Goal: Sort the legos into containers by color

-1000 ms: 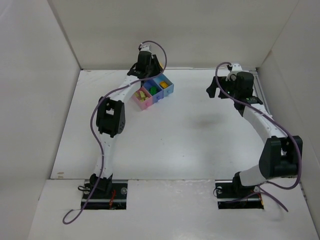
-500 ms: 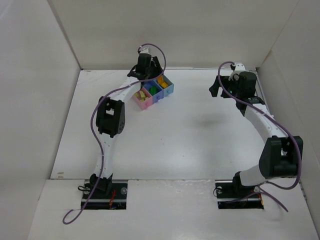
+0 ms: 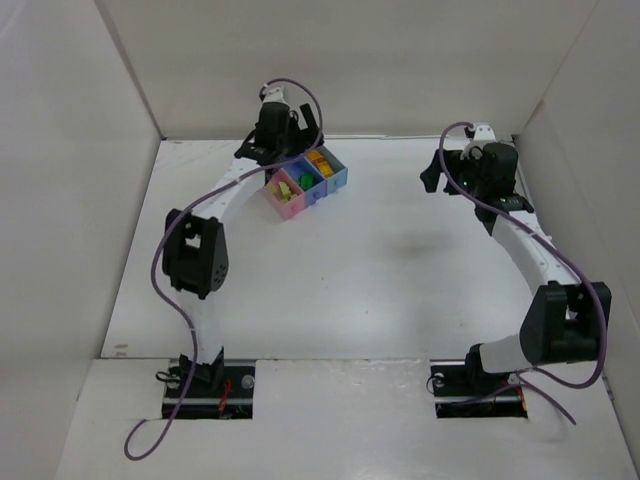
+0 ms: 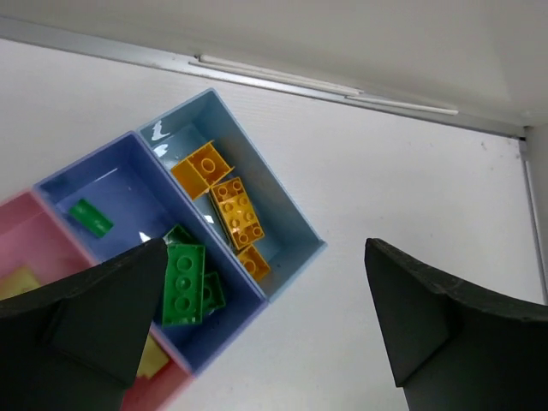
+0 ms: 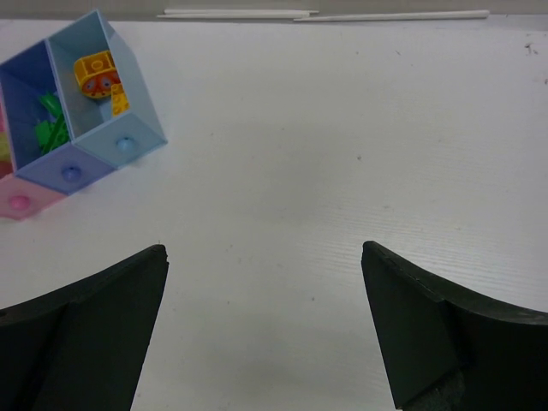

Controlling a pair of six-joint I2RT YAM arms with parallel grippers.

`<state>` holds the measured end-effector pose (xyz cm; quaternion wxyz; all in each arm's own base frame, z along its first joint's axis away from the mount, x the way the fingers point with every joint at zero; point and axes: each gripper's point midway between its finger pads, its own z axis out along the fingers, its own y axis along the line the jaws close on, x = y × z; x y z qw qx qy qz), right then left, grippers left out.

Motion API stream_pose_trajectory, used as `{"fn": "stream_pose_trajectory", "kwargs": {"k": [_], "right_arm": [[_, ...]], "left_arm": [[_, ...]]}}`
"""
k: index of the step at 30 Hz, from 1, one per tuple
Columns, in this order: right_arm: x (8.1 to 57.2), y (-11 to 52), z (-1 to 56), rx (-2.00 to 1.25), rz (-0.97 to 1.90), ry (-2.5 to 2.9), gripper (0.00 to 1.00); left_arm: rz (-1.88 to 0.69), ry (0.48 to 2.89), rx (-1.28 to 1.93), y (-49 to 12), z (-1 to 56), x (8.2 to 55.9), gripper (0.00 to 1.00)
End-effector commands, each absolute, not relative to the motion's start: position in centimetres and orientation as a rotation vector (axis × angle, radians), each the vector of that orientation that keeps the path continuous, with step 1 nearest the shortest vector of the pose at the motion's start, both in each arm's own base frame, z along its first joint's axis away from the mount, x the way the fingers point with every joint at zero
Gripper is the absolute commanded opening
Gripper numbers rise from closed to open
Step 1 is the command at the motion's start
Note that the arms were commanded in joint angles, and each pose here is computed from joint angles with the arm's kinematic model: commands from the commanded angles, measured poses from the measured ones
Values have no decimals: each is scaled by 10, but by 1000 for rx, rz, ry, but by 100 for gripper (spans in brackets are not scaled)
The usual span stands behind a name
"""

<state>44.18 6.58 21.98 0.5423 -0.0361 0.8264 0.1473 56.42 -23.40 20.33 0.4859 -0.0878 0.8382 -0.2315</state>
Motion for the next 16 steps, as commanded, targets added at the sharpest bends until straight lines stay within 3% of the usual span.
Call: {"fn": "stream_pose_trajectory", "kwargs": {"k": [1,3,6,10,16], "right_arm": [[439,59,250,-73,322,1867,100],[436,57,253,-47,321,1859,100],[434,50,252,-14,301,1861,100],[432,50,251,-6,307,1862,100],[427,61,247,-54,368,1849,100]], "left_arm": [[-558,1777,-188,-212,332,523,100],[-510,1806,-205,-195,316,499,100],[-486,1732,-280,-165,342,456,100],[-437,1833,-359,-137,288,400,100],[-434,1822,-467,-113,280,360,100]]}}
